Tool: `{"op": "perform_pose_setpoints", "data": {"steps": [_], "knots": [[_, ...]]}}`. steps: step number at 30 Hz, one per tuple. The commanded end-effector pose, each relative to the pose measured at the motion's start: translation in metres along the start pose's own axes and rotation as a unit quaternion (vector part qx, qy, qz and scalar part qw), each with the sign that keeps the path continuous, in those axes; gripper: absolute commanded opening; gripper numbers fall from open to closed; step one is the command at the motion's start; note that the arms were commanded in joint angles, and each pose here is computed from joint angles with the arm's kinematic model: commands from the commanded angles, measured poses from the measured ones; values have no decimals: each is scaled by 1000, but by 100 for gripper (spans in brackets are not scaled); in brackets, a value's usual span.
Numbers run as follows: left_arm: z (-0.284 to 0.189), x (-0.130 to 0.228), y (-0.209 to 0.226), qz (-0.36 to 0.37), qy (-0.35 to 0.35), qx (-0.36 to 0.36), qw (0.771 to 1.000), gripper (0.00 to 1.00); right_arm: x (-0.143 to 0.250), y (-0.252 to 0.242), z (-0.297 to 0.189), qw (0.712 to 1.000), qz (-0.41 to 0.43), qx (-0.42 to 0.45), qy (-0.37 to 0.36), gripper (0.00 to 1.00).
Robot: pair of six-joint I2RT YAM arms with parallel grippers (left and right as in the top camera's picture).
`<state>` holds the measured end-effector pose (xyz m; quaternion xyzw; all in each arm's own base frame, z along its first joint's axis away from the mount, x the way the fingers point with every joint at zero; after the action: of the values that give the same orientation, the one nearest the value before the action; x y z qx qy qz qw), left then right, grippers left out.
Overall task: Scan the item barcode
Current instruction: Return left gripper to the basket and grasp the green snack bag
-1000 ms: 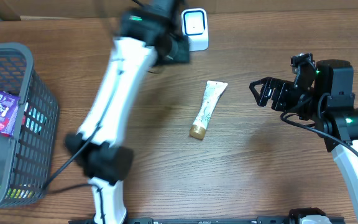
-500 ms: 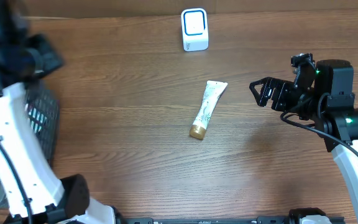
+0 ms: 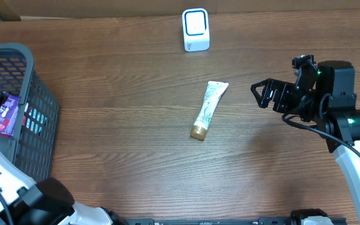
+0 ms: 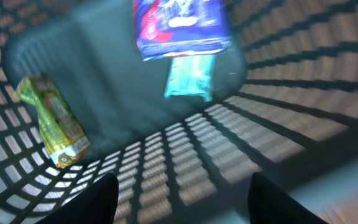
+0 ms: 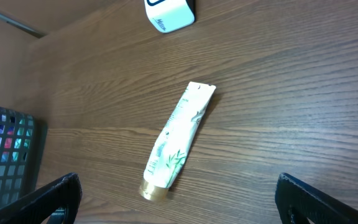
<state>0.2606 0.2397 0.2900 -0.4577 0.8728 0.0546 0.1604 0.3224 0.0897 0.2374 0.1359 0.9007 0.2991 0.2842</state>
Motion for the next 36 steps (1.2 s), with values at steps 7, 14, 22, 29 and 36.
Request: {"op": "perform_pose_setpoints", "data": {"steps": [7,14,22,29,36], "knots": [[112,26,33,-79,76,16,994,64,-6,9,-6,1000,-10,-11,-12,100],[147,71,47,-117,140,-26,983,68,-5,8,-6,1000,-9,-9,-10,100],[147,80,68,-158,145,-84,973,73,-4,7,-6,1000,-7,-8,-7,100],[134,99,116,-264,159,-186,933,92,0,5,-6,1000,-2,-2,2,100],[150,96,143,-312,130,-189,922,100,1,4,-5,1000,-1,-1,4,100]]}}
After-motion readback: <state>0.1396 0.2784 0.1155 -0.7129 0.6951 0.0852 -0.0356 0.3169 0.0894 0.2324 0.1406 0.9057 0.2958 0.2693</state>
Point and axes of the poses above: each gripper's point midway between its finger pads, its own z axis out along the fingers, its own y axis along the line the jaws close on, x = y × z, the point moved 1 cm from there along -z, back along the fingers, and after that the axes turned 12 degrees about z, right-handed, at the moved point
